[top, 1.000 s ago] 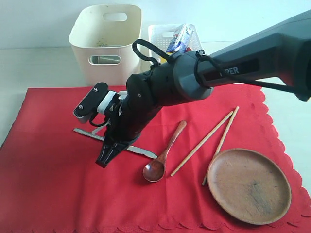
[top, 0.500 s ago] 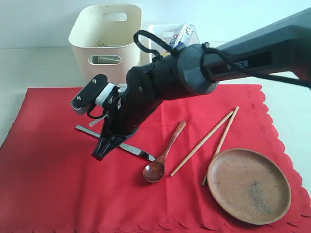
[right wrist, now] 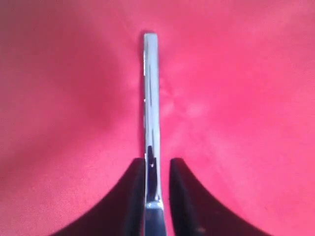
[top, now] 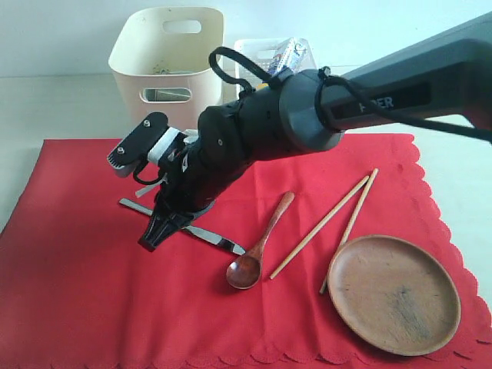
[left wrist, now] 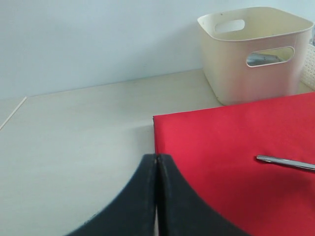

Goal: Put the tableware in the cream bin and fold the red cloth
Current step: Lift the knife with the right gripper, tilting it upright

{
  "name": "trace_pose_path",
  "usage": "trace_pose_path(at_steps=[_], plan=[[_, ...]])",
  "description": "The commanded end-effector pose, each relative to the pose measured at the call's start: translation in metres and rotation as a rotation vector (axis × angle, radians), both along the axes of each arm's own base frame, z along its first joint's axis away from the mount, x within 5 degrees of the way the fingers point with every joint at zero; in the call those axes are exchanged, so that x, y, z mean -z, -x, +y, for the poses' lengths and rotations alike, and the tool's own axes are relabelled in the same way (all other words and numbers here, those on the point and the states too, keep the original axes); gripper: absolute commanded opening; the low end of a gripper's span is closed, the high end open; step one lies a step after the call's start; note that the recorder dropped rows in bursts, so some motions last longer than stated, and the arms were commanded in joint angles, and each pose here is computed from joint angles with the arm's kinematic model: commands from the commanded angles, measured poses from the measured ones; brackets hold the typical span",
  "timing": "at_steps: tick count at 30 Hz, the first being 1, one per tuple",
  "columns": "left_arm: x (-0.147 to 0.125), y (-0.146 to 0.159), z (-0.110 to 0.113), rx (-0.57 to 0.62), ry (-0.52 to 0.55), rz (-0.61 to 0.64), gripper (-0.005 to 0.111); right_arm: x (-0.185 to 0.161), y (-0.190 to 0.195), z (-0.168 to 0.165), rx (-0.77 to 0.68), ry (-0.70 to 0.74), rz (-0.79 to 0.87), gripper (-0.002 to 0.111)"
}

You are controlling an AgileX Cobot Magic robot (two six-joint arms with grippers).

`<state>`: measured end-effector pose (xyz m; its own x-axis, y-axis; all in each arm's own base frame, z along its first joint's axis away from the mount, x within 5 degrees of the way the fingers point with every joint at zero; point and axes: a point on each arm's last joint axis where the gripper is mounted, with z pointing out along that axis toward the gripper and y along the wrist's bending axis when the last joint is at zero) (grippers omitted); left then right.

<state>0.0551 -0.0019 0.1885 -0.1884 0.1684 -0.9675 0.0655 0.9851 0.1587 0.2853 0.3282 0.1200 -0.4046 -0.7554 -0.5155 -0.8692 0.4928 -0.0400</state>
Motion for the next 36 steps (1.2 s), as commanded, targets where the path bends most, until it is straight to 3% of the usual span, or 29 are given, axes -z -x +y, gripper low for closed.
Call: trace_pose_path(at_steps=[1,6,11,19,28,36], plan=[[0.0,0.0,0.0,-0.003,0.006,-0.01,0.0,0.0,-0.001,0.003,0.0,-0.017,-0.028,0.039],[0.0,0.0,0.0,-0.003,0.006,-0.01,0.0,0.012,-0.001,0.003,-0.006,0.007,-0.01,0.041],[0.0,0.0,0.0,-0.003,0.006,-0.01,0.0,0.026,0.001,-0.001,-0.048,0.079,0.008,0.036],[0.0,0.0,0.0,-0.003,0.006,-0.01,0.0,0.027,0.0,-0.002,-0.071,0.099,-0.007,0.0],[0.0,0.0,0.0,-0.003,0.006,-0.01,0.0,0.023,0.0,-0.001,-0.059,0.083,-0.01,0.0],[0.0,0.0,0.0,-0.003,0.006,-0.01,0.0,-0.001,-0.001,0.0,-0.053,0.036,-0.051,0.0]])
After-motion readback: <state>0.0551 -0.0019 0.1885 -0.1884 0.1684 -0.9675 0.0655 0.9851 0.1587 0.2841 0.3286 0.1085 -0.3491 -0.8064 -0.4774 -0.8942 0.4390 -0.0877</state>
